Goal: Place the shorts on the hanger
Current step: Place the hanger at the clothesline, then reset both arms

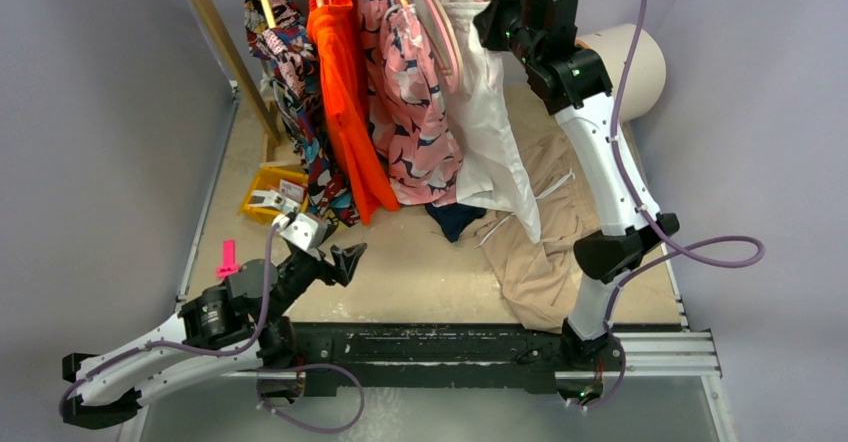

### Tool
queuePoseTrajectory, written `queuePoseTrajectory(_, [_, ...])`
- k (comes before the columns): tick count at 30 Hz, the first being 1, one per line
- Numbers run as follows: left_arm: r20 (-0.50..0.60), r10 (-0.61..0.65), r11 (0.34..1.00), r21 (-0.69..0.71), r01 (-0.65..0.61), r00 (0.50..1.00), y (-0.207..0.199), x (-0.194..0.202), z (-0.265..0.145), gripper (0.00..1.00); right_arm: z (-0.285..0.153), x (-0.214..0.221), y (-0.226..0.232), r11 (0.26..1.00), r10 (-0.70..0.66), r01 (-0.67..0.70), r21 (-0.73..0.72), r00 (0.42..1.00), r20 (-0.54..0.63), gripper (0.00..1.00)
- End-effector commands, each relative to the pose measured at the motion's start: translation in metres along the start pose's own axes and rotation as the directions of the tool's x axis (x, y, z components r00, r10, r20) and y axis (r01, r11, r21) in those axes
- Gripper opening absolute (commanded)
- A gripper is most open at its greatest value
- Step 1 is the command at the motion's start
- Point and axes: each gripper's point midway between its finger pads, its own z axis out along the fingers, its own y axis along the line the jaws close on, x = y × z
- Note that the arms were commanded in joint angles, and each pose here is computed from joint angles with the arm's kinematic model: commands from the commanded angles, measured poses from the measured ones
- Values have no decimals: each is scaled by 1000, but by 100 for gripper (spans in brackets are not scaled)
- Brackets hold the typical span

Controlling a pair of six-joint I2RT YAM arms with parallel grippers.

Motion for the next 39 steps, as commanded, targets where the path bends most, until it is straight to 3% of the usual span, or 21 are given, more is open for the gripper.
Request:
queuePoseTrajectory(1, [37, -40, 999, 11, 40, 999, -4, -11, 2, 68, -15, -32, 8, 999, 6, -2, -45, 995, 100, 26])
queuePoseTrajectory(5, [34, -38, 999, 6, 37, 999, -4, -10, 3, 68, -31, -40, 15, 996, -2, 14, -92, 992, 128, 45])
queuePoseTrajectory(12, [37, -41, 999, -13, 41, 998, -1, -11, 3, 68, -70, -51, 5, 995, -61, 74, -73, 984, 166, 60])
queuePoseTrajectory(14, [42, -46, 999, -24, 47, 998, 1, -13, 3, 68, -86, -55, 0, 994, -74, 87, -63, 980, 184, 76])
queuePoseTrajectory(15, [46, -51, 998, -31, 52, 998, 2, -14, 2, 68, -98, -60, -1, 994, -77, 91, -63, 977, 199, 80])
queuePoseTrajectory(22, [48, -126, 978, -161, 132, 991, 20, -22, 1, 69, -163, -58, -18, 994, -79, 95, -53, 965, 252, 85])
queuePoseTrajectory(29, [47, -273, 911, -309, 274, 961, 35, -23, -1, 73, -219, -13, -51, 999, -24, 30, -16, 956, 291, 90])
queuePoseTrajectory(35, [138, -368, 782, -490, 386, 920, 63, -22, -11, 75, -245, 40, -107, 966, 149, -208, 156, 934, 324, 97])
queuePoseTrajectory(39, [160, -372, 750, -529, 397, 914, 71, -17, -15, 76, -257, 70, -129, 932, 211, -294, 214, 916, 340, 99])
